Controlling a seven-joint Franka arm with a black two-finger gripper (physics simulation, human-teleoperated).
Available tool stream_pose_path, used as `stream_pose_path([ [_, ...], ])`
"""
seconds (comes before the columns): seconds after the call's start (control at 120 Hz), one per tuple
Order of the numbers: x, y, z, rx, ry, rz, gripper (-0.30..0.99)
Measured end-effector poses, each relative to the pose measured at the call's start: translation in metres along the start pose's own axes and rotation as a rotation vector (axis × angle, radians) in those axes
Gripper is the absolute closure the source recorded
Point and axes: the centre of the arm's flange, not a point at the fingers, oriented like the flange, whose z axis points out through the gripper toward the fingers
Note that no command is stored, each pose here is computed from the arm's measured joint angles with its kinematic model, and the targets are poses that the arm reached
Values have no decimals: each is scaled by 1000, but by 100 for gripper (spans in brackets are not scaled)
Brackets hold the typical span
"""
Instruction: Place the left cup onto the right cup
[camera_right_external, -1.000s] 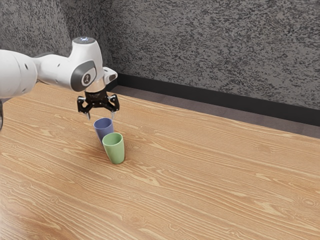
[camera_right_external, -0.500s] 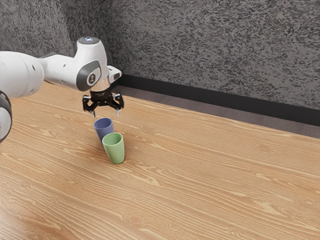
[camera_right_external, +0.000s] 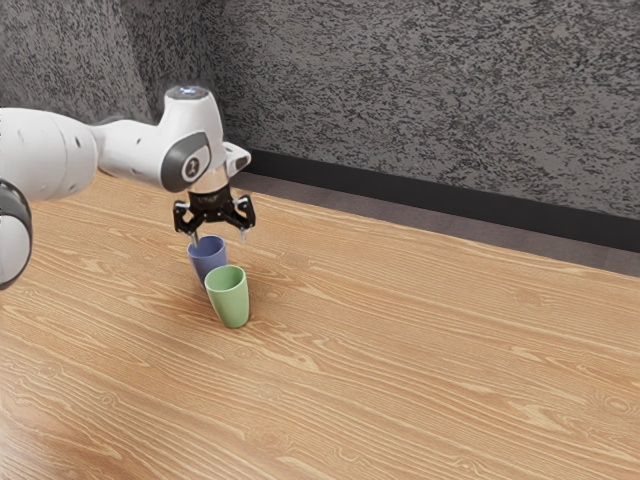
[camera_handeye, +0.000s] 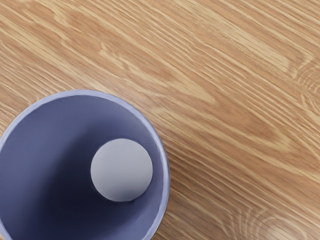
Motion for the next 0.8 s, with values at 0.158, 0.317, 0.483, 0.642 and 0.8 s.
stream_pose_path([
  [0.158,1,-1,1,-2,3,-7,0],
  [0.317,3,-5,1,0,7,-14,0],
  [0.483,5,-6,1,1,10,-17,0],
  [0.642,7,-5,8,4,6,-16,0],
  [0.8,13,0,9,0,15,-15,0],
])
